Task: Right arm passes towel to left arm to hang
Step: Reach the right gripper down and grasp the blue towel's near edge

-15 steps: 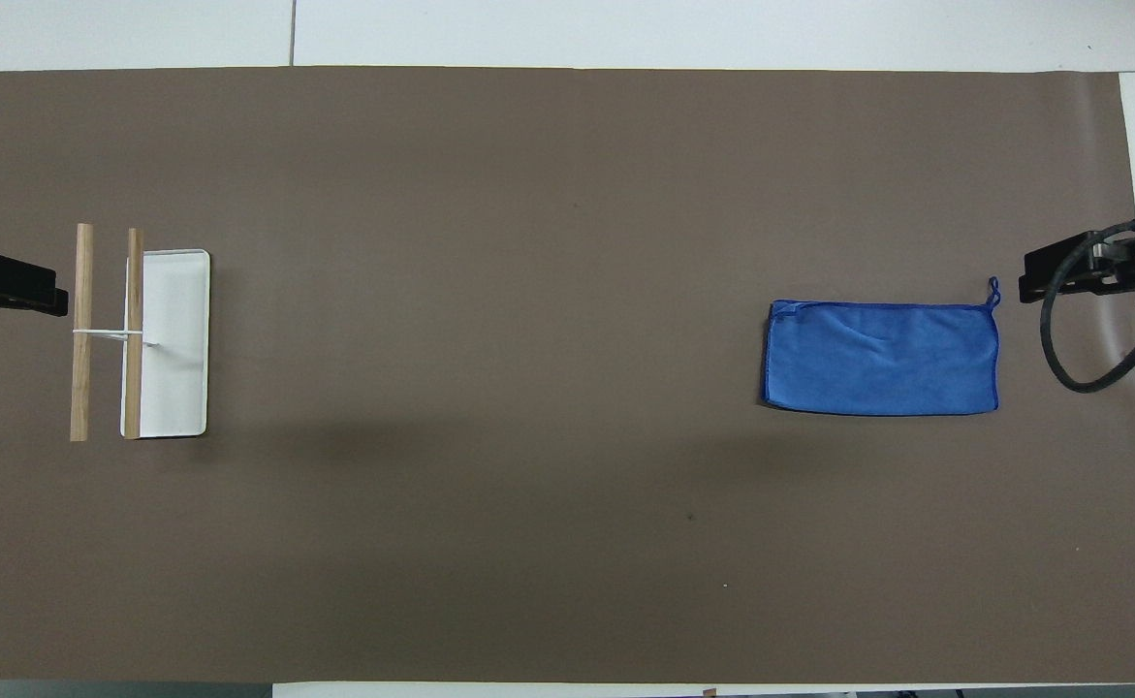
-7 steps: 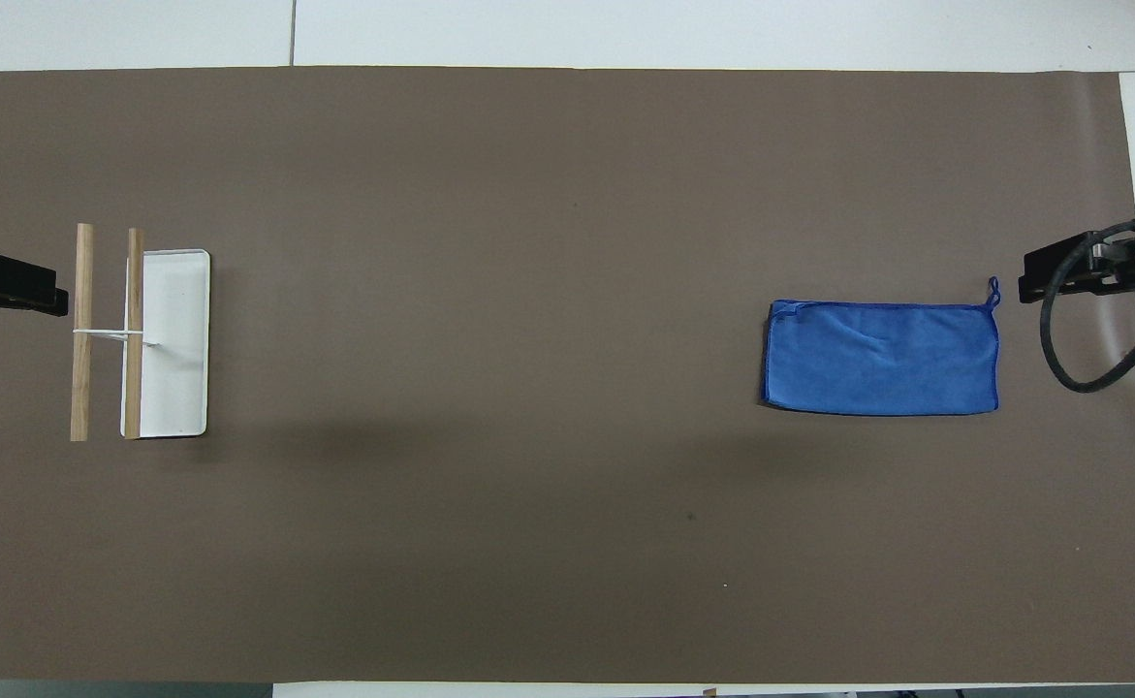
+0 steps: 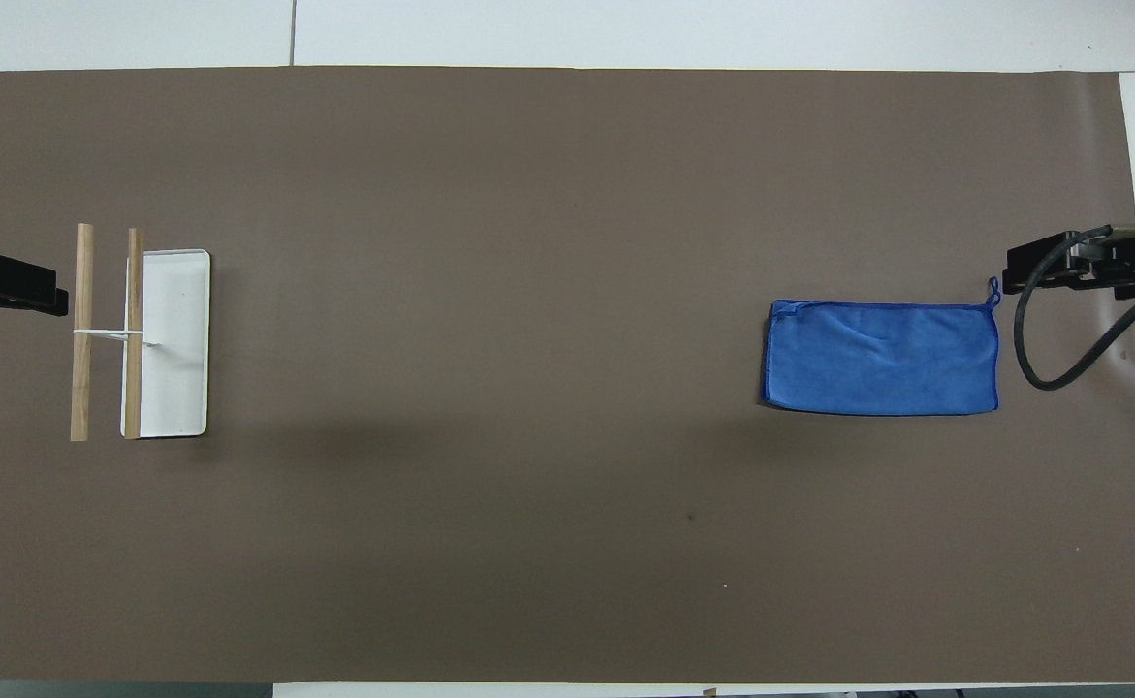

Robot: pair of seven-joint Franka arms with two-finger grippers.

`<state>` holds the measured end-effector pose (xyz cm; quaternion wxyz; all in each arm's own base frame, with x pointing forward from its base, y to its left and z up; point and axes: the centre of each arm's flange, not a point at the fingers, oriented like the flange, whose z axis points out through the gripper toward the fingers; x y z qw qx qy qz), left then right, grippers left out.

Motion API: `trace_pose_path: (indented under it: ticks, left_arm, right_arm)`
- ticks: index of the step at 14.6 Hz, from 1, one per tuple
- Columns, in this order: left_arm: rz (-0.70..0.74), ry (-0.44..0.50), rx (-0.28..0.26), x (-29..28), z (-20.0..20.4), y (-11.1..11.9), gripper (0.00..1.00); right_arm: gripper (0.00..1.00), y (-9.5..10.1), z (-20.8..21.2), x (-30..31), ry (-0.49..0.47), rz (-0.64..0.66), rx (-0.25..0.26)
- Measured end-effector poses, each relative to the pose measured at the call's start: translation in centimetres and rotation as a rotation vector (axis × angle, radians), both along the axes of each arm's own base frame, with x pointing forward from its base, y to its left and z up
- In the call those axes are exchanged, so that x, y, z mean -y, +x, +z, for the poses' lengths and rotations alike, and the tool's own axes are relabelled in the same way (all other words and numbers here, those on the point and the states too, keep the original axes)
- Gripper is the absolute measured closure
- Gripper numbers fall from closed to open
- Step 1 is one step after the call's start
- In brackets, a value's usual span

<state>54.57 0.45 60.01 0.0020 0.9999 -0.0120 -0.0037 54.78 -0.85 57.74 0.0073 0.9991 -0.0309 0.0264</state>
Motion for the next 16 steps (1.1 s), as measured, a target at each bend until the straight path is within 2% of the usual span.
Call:
trace_pose_path:
  ticks: [5, 8, 11, 13, 16]
  left_arm:
    - [0.000, 0.000, 0.000, 0.0, 0.0, 0.0, 0.00]
    - [0.000, 0.000, 0.000, 0.0, 0.0, 0.0, 0.00]
    - [0.000, 0.000, 0.000, 0.0, 0.0, 0.0, 0.00]
    - [0.000, 0.000, 0.000, 0.0, 0.0, 0.0, 0.00]
    - [0.000, 0.000, 0.000, 0.0, 0.0, 0.0, 0.00]
  right_arm:
    - [0.00, -0.4, -10.5, 2.1, -0.001, 0.055, 0.029]
    - [0.00, -0.3, -17.9, 2.6, 0.013, 0.064, 0.069]
    - [0.00, -1.4, -24.4, 2.5, 0.005, 0.063, 0.094]
    - [0.00, -1.8, -26.9, 2.5, 0.002, 0.071, 0.076]
    - [0.00, -1.8, -28.5, 3.0, 0.006, 0.057, 0.059]
